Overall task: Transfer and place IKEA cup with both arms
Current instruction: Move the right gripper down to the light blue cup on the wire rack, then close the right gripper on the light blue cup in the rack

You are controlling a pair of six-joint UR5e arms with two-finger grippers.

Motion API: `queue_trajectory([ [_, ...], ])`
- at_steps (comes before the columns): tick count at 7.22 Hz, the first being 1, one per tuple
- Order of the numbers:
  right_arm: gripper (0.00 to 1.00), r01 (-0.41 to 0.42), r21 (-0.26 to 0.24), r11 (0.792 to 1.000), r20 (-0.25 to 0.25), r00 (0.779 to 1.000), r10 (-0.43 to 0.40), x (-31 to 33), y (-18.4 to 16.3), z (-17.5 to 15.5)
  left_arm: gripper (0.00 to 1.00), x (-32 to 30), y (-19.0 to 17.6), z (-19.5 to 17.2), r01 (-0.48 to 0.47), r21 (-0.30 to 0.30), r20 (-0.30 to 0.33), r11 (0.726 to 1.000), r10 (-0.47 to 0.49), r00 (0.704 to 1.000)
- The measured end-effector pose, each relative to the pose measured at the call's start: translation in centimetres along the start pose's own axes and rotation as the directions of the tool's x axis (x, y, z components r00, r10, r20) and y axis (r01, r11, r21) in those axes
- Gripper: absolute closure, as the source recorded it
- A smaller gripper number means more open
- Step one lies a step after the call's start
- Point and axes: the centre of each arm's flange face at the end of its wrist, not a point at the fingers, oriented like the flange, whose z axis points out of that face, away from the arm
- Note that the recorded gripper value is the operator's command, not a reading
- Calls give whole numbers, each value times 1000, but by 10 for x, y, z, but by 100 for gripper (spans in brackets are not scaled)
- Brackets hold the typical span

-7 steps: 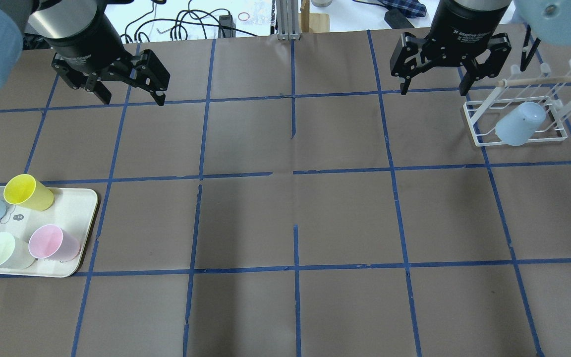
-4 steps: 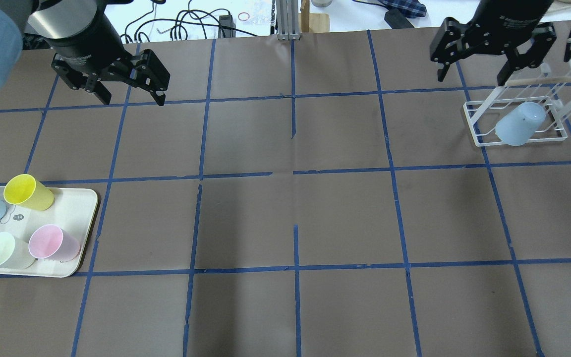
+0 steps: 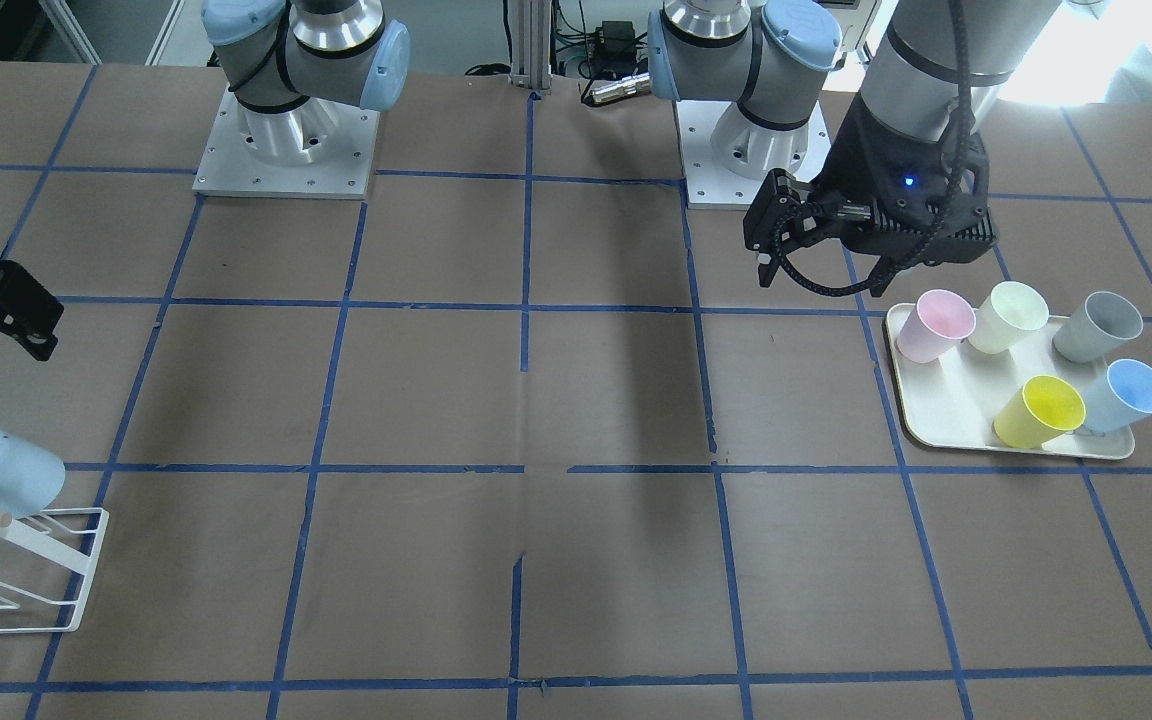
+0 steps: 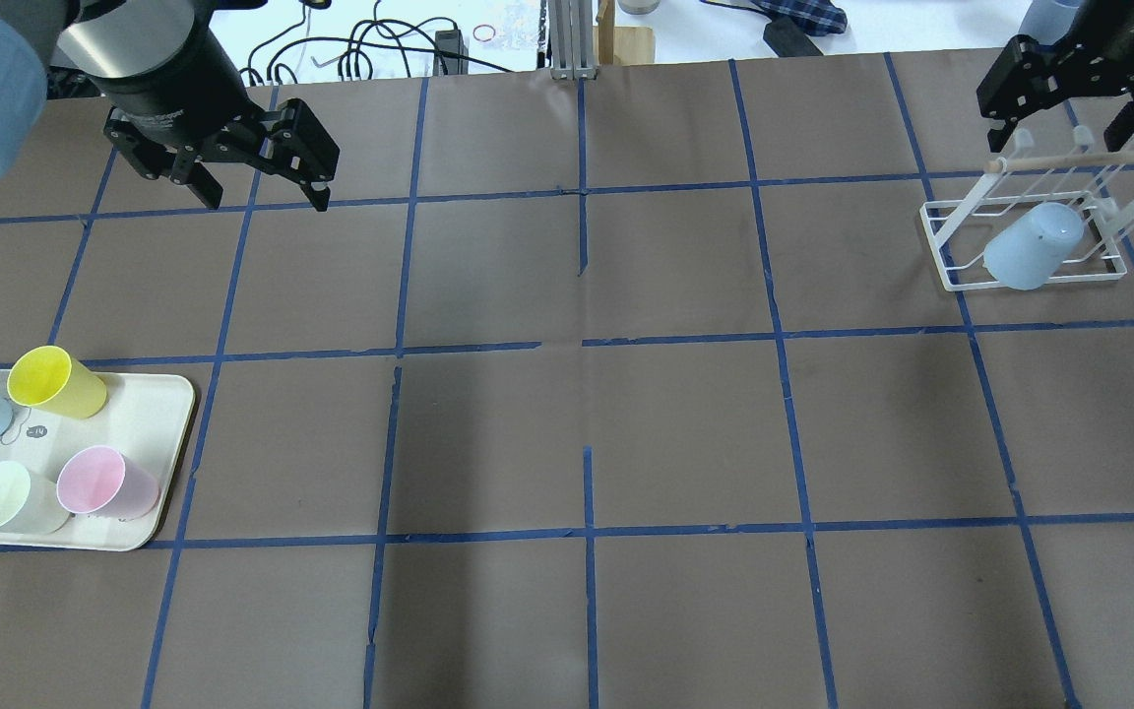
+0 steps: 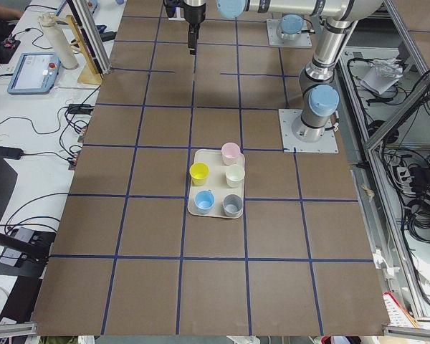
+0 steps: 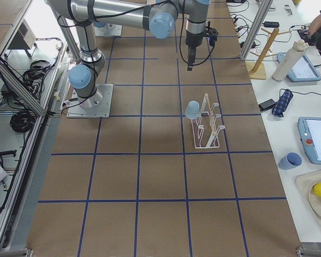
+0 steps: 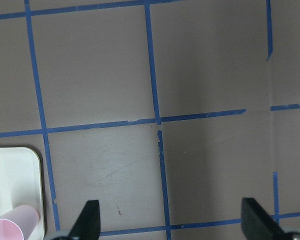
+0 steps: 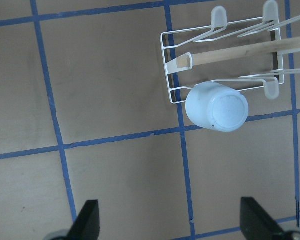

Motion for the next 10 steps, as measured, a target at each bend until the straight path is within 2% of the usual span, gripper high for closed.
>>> queue_trajectory([
  [2, 0, 84, -41, 996, -24, 996, -85, 35, -25, 55, 0, 0, 0, 0, 0, 0, 0, 1000, 0, 1000],
  [6, 0, 74, -108, 991, 6, 997, -74, 80, -26, 134, 0, 0, 0, 1, 0, -1, 0, 1000, 0, 1000],
  [10, 0, 76, -118, 990, 47, 996, -71, 80, -34, 165, 0, 0, -2, 0, -1, 3, 0, 1000, 1, 1000],
])
